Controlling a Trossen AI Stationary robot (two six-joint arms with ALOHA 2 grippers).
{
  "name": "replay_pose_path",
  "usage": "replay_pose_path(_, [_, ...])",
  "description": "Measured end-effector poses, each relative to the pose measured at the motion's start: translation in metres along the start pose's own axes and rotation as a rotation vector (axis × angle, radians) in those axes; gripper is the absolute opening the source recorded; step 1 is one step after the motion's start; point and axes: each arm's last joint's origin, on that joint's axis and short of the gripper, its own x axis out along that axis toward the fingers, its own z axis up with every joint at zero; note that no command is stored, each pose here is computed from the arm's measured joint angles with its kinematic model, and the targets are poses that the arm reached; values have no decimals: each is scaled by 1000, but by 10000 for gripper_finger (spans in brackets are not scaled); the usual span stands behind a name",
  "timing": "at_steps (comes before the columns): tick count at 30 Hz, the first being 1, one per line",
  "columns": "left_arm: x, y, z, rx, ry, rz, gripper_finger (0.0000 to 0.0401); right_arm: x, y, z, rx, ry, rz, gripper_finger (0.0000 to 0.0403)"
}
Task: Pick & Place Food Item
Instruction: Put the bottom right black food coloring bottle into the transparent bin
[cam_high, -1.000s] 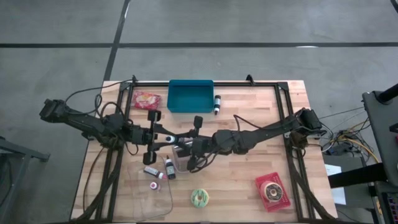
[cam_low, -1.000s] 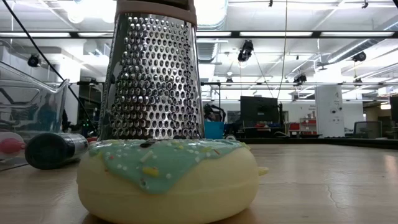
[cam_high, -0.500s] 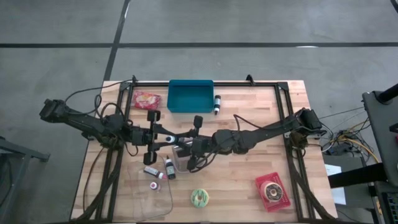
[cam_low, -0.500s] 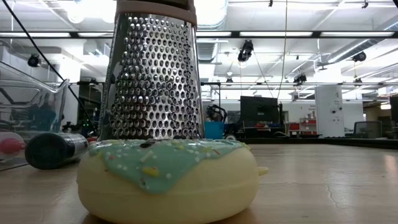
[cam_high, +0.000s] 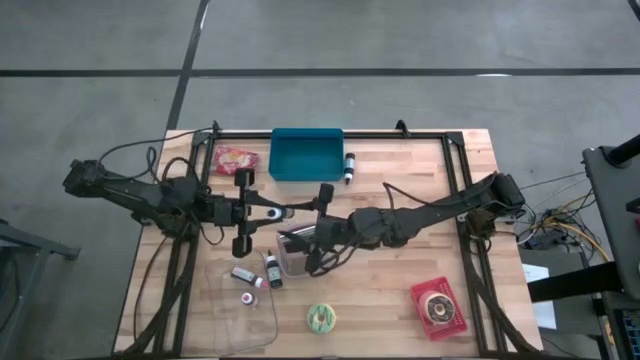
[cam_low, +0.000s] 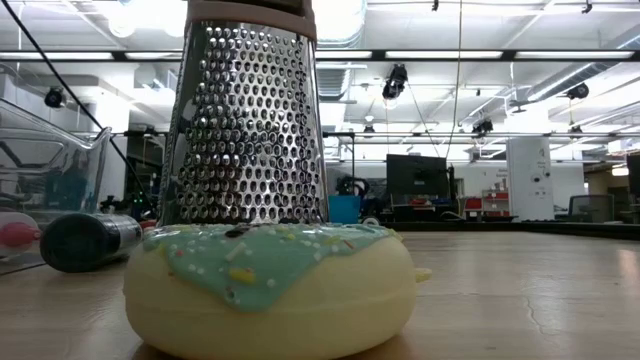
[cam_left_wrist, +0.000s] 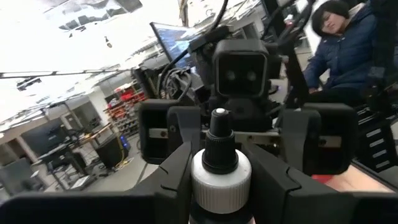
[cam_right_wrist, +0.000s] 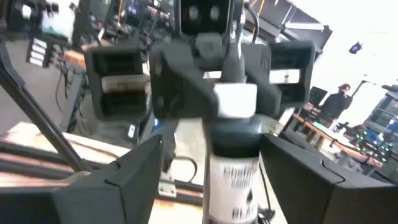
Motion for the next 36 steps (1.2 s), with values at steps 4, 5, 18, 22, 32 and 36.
replay_pose_path(4, [-5,4,2,-4,29,31,111,-3,-3,1,-18,35,-23,274])
replay_pose_path(5, [-7,5,4,-9,35,40,111,-4,-4,2,-31,48,-38,274])
replay_pose_path(18, [-46,2,-2,-146,263,70,111,-56,-33,26,-21,229,-54,258])
replay_pose_path(22, [-54,-7,-4,-178,326,45,111,-78,-32,19,32,184,57,258])
replay_pose_path(32, [-69,-39,-14,-239,384,56,111,-141,-31,-20,111,1,87,258])
replay_pose_path(36, [-78,-52,-23,-256,401,77,111,-161,-31,-35,130,-33,104,258])
